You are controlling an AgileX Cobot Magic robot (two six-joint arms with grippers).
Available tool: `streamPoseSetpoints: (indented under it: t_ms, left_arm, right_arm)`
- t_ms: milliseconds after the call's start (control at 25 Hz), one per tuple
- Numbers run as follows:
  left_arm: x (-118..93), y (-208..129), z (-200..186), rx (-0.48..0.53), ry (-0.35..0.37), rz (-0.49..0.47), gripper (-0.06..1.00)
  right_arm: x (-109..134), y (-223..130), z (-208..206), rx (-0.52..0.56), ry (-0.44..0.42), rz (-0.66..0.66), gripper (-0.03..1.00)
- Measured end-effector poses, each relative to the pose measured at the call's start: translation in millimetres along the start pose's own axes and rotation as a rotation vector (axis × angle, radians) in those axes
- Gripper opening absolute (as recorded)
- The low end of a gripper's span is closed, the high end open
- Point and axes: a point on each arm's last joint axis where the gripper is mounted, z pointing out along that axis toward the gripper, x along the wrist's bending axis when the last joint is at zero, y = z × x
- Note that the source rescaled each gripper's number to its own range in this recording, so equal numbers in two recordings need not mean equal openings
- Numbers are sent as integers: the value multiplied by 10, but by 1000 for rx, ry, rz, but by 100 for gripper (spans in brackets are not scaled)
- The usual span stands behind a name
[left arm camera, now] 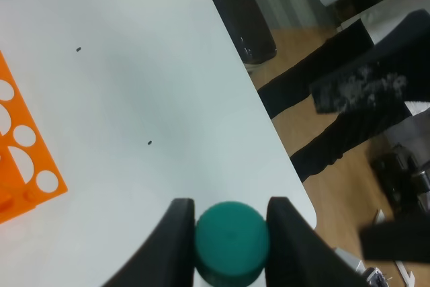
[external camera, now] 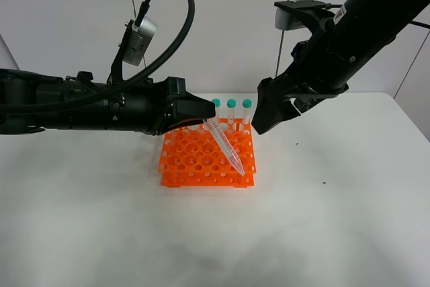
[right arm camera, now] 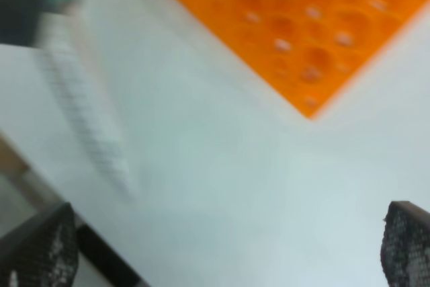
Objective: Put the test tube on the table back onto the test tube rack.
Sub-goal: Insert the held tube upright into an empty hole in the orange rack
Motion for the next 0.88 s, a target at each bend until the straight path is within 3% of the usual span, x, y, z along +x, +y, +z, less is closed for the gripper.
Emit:
streamPoseSetpoints:
  t_ms: [240, 680, 880]
  left_arm:
    - [3, 1, 0, -1, 4, 0, 0]
    - [5, 2, 0, -2, 6, 0, 0]
    - [5, 2, 0, -2, 6, 0, 0]
  right_arm:
    - [-200, -15, 86, 44, -75, 76, 100]
    - [-1365, -398, -53, 62, -205, 409, 100]
    - [-1468, -512, -104, 98, -203, 460, 100]
